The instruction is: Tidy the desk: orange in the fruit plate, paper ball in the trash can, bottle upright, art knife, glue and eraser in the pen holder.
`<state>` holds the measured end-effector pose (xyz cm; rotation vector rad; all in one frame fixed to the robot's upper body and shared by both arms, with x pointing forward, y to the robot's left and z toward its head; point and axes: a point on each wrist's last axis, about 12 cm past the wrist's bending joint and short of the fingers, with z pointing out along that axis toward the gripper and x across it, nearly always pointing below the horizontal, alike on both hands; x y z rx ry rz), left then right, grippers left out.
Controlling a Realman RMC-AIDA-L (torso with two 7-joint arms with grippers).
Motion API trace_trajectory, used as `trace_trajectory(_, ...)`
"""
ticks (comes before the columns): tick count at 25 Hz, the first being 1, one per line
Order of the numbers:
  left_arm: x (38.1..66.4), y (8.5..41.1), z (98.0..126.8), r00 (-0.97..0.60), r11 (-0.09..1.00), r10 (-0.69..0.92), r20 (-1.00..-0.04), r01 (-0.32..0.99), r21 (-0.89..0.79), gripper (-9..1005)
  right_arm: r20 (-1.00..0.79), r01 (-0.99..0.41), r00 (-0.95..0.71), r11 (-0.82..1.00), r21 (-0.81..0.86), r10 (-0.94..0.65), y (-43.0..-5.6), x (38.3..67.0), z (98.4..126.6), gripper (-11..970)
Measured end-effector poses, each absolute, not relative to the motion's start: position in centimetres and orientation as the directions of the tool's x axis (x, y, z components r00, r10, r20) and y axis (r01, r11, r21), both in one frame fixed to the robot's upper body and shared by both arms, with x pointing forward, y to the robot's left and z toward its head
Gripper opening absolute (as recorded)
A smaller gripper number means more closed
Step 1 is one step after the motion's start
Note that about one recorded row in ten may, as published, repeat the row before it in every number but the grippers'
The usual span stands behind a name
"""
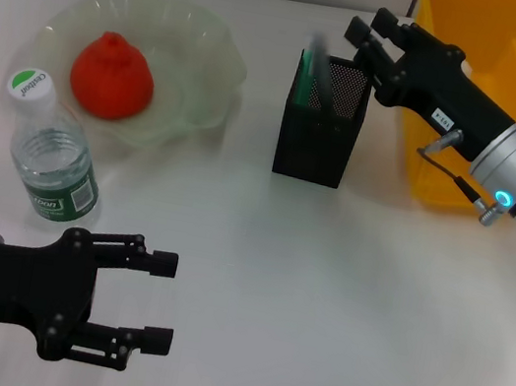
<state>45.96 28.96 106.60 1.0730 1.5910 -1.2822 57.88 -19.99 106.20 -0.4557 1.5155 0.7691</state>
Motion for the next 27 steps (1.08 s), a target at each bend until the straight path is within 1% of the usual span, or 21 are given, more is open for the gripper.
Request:
trace_trajectory(6, 46.1, 29.2, 106.8, -0.308, 0.138, 0.108, -0.945, 0.946, -0.292, 797, -0.964, -0.726, -0.17, 0.636, 0.262, 0.203, -19.9, 57.9, 106.7, 551)
trace_trajectory(10, 45.9, 29.8, 107.0, -0.308, 0.142, 0.098, -0.946, 0.946, -0.293, 797, -0.949, -0.803, -0.216, 0.512, 0.307, 0.23, -21.6, 57.0, 108.2, 630)
trace_trajectory(12, 45.7, 30.6, 107.3, -0.306, 0.145, 0.097, -0.947, 0.946, -0.291, 797, -0.954, -0.854, -0.225, 0.432, 0.291, 0.197, -22.7, 56.0, 109.2, 669)
trace_trajectory(14, 45.5, 31.6, 107.6, -0.302, 0.157, 0.11, -0.947, 0.946, -0.283, 797, -0.969, -0.913, -0.215, 0.328, 0.243, 0.117, -23.8, 54.3, 109.9, 709)
trace_trajectory(17, 45.4, 33.5, 108.1, -0.296, 0.183, 0.132, -0.946, 0.945, -0.27, 797, -0.984, -0.972, -0.176, 0.157, 0.175, 0.005, -24.7, 51.6, 109.8, 768)
trace_trajectory(19, 45.3, 34.4, 108.5, -0.295, 0.192, 0.146, -0.944, 0.945, -0.266, 797, -0.985, -0.984, -0.172, 0.057, 0.17, -0.033, -24.9, 50.1, 109.6, 791)
trace_trajectory(21, 45.3, 35.1, 108.7, -0.296, 0.201, 0.156, -0.942, 0.943, -0.263, 797, -0.982, -0.983, -0.182, 0.005, 0.182, -0.044, -25.0, 49.4, 109.5, 814)
trace_trajectory(27, 45.1, 35.4, 108.8, -0.296, 0.209, 0.162, -0.941, 0.943, -0.26, 797, -0.981, -0.982, -0.189, 0.004, 0.189, -0.036, -24.5, 48.8, 108.9, 826)
